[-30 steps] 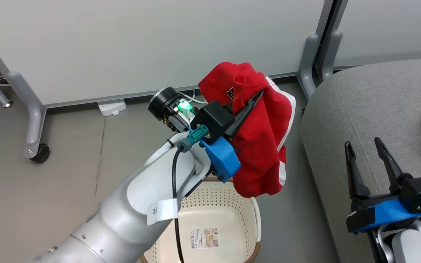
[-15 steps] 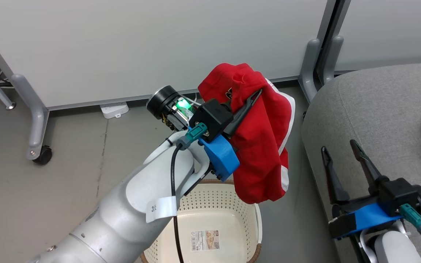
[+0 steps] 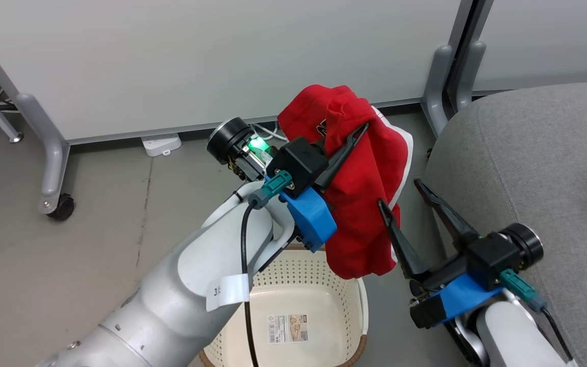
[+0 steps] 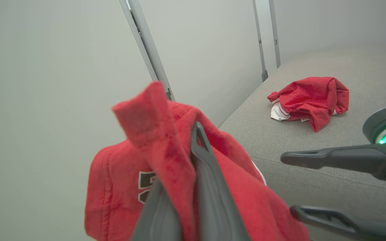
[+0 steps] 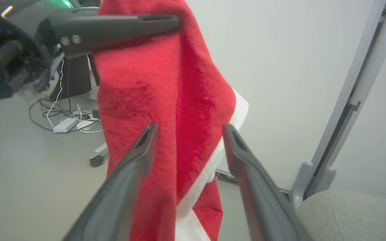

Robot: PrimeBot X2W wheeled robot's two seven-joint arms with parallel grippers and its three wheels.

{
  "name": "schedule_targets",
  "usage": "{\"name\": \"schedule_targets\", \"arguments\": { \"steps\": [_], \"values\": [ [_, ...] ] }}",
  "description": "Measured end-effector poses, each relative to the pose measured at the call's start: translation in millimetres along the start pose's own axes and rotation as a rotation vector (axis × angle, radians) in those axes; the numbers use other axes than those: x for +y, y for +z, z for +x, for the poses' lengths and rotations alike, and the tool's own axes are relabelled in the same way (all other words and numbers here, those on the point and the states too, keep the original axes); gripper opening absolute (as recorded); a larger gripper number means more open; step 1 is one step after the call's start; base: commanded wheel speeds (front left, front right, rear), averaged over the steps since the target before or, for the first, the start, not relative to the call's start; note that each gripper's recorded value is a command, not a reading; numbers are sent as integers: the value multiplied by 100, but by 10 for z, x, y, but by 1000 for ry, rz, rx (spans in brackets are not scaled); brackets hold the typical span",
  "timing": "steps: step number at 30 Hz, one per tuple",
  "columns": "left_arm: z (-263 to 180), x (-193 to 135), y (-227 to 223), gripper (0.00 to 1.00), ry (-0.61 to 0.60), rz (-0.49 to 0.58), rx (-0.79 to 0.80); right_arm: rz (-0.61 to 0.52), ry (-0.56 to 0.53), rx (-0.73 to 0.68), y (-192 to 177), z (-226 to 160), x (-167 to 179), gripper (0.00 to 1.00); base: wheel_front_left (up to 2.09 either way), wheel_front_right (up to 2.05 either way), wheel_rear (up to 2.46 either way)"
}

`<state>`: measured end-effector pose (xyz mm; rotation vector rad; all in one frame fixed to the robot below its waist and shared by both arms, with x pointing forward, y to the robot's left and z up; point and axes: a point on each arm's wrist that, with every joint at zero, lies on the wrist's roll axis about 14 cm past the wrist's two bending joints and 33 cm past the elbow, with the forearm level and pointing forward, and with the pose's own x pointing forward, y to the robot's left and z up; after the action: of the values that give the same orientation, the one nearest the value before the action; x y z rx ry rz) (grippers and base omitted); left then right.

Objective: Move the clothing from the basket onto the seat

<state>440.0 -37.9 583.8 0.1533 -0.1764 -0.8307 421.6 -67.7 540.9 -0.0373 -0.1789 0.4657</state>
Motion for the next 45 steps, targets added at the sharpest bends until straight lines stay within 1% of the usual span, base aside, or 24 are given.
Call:
{"name": "schedule_targets", "arguments": {
  "steps": [8,11,19,26,27,28,29,30,45],
  "values": [
    [15,0,-17,0,-5,3,2,-29,124,2,-5,227,255,100,0,0,0],
    [22,-15,-28,0,-10,2,2,-33,153,0,-1,311,323,100,0,0,0],
    [49,-33,-2,0,-21,2,-9,-32,170,5,-13,532,375,100,0,0,0],
    [62,-31,50,0,-24,6,-24,-3,154,31,-92,637,394,100,0,0,0],
    [61,-32,55,0,-25,6,-25,4,149,35,-102,642,392,68,0,0,0],
    [61,-35,59,0,-25,6,-26,9,147,37,-109,648,397,42,0,0,0],
    [61,-36,61,0,-25,6,-27,11,147,37,-106,660,405,11,0,0,0],
    [61,-37,63,0,-25,6,-27,14,148,33,-91,678,414,0,0,0,0],
    [68,-26,104,0,-20,9,-37,23,150,38,-92,674,447,0,0,0,0]
  ]
}}
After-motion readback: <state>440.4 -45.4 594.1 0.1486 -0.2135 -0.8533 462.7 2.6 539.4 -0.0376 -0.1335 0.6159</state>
